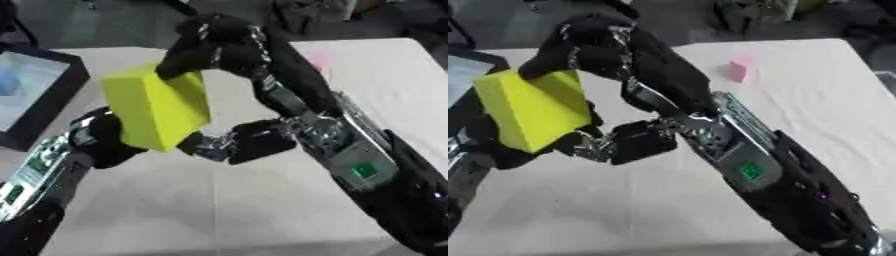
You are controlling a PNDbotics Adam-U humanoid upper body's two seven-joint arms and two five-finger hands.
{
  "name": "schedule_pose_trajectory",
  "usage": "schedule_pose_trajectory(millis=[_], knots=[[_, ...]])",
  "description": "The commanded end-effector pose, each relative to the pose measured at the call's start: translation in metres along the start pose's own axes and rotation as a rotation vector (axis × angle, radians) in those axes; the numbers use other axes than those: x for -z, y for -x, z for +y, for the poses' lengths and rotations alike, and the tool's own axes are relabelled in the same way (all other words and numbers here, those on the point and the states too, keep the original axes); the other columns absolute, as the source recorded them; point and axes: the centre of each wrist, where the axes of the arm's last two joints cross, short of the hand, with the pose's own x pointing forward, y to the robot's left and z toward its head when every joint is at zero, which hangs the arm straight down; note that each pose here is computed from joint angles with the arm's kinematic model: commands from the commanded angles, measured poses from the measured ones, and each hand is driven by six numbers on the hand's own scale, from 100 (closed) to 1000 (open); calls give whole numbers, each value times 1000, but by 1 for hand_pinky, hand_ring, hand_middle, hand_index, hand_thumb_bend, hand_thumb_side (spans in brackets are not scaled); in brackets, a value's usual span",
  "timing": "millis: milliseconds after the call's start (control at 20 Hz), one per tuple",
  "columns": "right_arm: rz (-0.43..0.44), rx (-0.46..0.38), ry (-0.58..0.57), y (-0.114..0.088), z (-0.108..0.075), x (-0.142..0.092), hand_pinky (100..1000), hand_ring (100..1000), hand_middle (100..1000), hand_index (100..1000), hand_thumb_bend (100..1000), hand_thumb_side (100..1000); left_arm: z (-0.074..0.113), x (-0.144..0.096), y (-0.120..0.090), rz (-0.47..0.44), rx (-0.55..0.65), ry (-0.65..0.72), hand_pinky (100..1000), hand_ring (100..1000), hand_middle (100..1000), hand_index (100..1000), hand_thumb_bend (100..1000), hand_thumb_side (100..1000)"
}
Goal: Pick up the objects with one hand, pass them to the other hand, and then place them into the box on the other side of the table.
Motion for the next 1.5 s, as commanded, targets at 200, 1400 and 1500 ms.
schedule_pose_trajectory(millis=[200, 1400, 1500], knots=[[-19, 21, -41, -5, 5, 2, 764, 646, 559, 679, 111, 103, -5, 12, -17, -28, 27, 45, 738, 752, 730, 854, 668, 556], [60, 75, -95, 7, 20, -11, 720, 640, 554, 670, 100, 114, -8, 16, -13, -47, -25, 70, 740, 755, 733, 855, 696, 517], [67, 77, -95, 8, 22, -12, 720, 639, 554, 670, 100, 113, -8, 16, -12, -56, -31, 76, 743, 761, 741, 860, 700, 516]])
